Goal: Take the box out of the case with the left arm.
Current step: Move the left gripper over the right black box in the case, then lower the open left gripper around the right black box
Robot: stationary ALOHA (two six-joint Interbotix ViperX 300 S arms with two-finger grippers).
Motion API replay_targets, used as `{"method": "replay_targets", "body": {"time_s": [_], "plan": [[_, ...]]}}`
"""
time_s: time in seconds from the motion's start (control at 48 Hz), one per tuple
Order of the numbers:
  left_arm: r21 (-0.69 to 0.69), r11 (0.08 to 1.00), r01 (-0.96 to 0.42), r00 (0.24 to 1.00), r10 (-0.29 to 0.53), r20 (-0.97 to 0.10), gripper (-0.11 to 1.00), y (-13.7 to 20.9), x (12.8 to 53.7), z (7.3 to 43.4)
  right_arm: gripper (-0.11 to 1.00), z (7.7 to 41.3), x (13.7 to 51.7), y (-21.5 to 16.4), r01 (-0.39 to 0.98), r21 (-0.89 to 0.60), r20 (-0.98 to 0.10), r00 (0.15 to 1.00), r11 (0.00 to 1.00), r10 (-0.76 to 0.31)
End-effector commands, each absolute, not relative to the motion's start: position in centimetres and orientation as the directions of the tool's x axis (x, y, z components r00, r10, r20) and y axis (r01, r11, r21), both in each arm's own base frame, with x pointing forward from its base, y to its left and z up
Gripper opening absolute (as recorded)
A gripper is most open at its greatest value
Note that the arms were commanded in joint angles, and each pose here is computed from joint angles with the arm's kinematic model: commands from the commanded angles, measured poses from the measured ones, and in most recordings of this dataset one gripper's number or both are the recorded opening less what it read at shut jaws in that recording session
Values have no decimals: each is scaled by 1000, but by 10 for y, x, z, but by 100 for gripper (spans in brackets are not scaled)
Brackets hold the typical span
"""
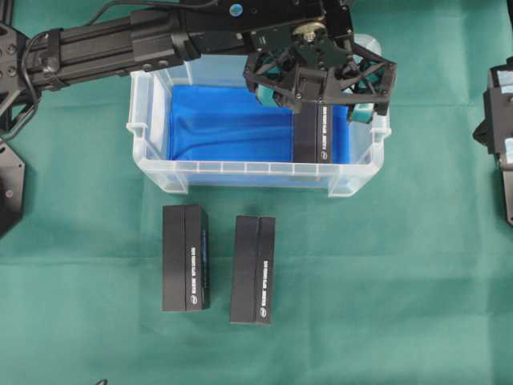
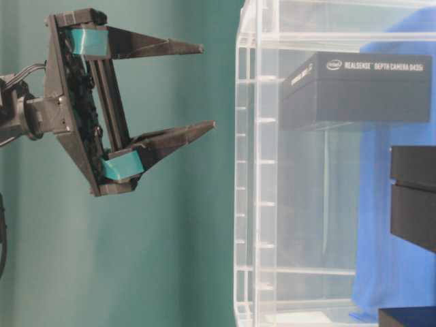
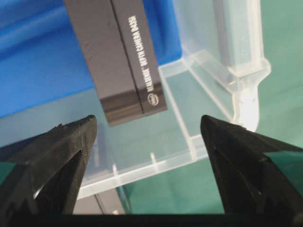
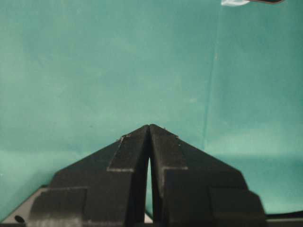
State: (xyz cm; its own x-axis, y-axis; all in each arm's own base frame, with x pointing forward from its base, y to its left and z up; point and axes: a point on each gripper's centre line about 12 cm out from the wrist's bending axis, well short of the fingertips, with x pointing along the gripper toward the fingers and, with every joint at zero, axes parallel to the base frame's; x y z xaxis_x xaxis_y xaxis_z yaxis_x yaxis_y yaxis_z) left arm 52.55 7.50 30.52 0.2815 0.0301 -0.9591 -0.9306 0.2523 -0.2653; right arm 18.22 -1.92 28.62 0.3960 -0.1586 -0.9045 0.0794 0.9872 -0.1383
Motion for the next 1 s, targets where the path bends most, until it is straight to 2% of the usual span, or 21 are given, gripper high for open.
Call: {"method": "replay_targets", "body": {"time_s": [0.0, 0.978], "plan": [[-304, 253, -919, 324, 42, -945, 89, 75, 523, 321, 3, 290, 184, -20, 81, -139, -899, 408, 987, -160], [-265, 237, -935, 283, 43, -958, 89, 76, 517, 306, 3, 289, 181, -19, 80, -141, -905, 393, 987, -161]]}}
